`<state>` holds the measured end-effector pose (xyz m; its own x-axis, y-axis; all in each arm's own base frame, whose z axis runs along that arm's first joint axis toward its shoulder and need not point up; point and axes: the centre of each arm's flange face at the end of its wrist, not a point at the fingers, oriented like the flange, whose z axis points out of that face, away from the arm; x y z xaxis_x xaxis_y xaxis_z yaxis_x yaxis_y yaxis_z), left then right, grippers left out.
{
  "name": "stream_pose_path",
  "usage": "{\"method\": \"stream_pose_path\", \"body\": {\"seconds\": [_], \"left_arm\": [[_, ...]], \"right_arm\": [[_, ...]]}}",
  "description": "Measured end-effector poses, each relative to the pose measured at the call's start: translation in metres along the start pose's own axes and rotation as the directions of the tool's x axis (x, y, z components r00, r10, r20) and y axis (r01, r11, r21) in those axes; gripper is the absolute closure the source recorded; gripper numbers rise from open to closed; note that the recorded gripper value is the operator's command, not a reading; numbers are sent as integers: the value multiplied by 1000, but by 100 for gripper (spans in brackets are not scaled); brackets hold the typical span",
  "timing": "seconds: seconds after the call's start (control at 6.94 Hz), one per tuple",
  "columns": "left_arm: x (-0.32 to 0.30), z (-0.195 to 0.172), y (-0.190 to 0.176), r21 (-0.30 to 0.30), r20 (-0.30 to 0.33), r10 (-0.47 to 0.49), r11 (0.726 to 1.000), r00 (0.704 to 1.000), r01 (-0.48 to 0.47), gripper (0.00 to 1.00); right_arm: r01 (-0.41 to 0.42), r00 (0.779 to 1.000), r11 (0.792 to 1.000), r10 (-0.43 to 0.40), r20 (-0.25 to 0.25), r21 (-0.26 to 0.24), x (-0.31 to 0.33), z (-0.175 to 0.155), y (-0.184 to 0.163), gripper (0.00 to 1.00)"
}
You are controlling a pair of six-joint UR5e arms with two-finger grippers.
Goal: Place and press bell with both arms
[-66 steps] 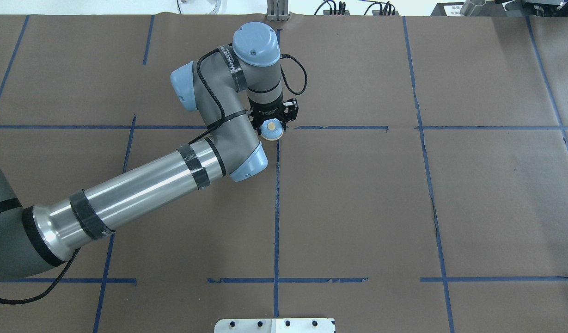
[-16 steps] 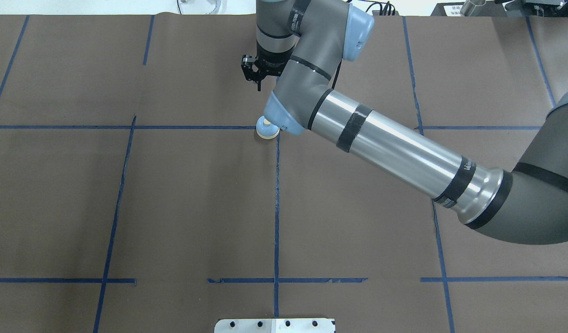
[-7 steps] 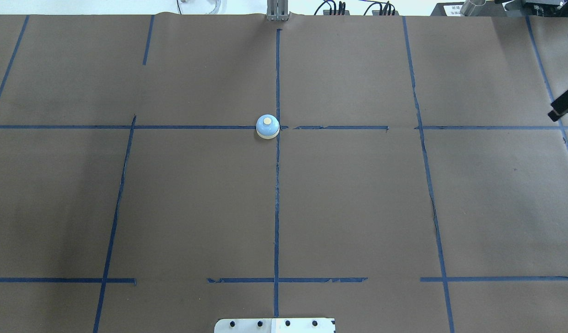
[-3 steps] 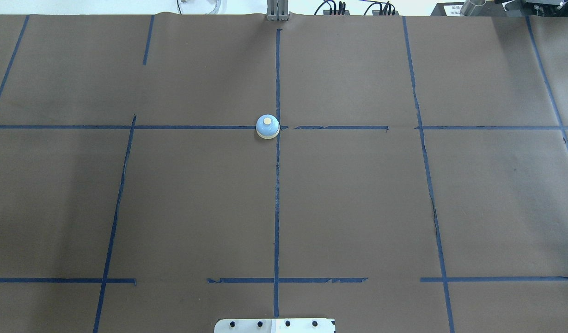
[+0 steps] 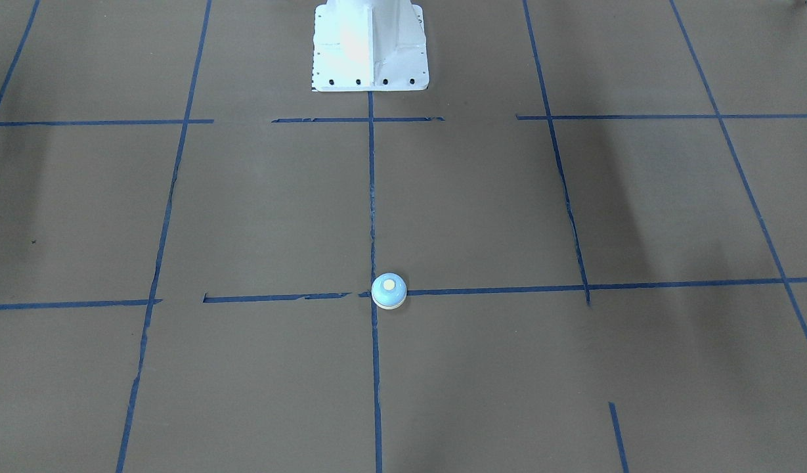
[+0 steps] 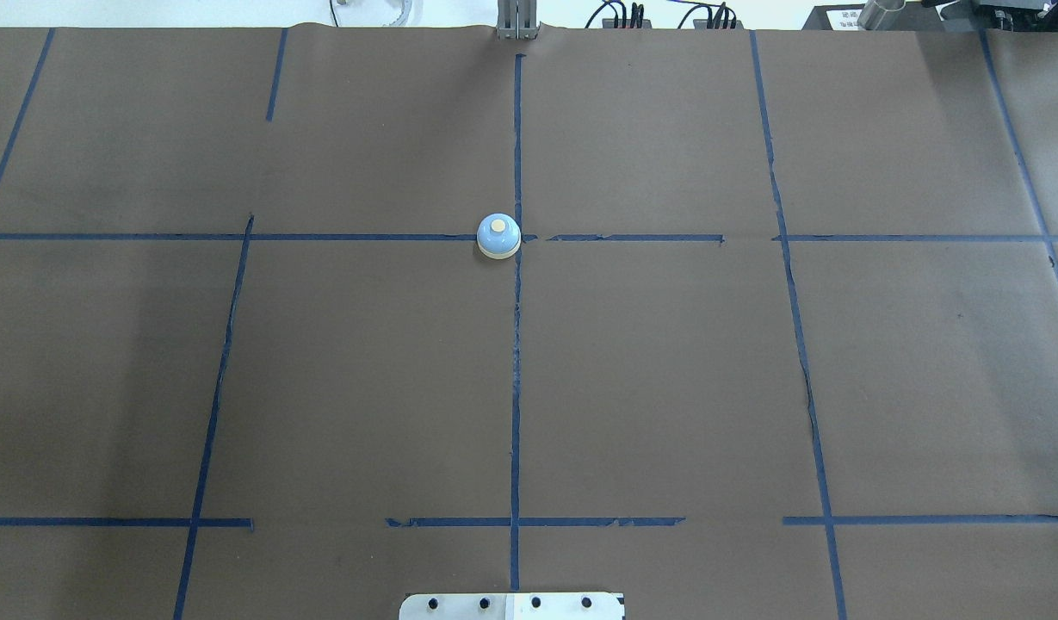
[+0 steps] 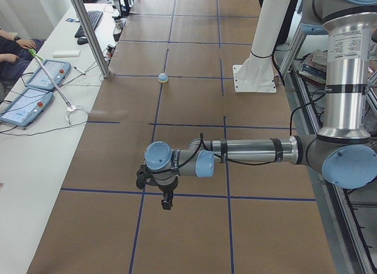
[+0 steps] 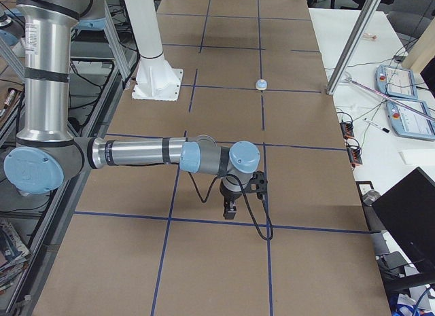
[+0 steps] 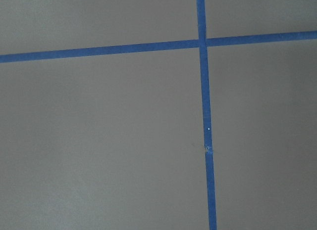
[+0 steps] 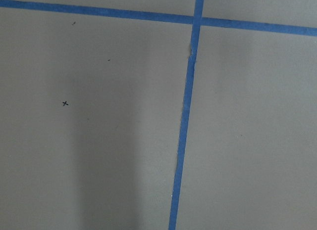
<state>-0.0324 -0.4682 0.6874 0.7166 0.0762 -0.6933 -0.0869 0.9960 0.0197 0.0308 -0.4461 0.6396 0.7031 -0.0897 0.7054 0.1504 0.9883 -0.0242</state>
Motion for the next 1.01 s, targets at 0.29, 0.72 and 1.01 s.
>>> {"method": "stream_pose_path", "body": {"seconds": [0.29, 0.72, 1.01], "left_arm": [[0, 0, 0, 1, 0, 1, 1000, 1000, -1, 0], [1, -1, 0, 1, 0, 2, 1000, 1000, -2, 0], [1, -1, 0, 2, 0, 2, 1000, 1000, -2, 0]], "right_arm": [[-11, 1000, 1000, 12, 6, -7, 6, 5, -4, 0], [-14, 1000, 1000, 14, 6, -9, 7, 7, -3, 0], [-15, 1000, 1000, 15, 7, -11, 7, 7, -2, 0]]}}
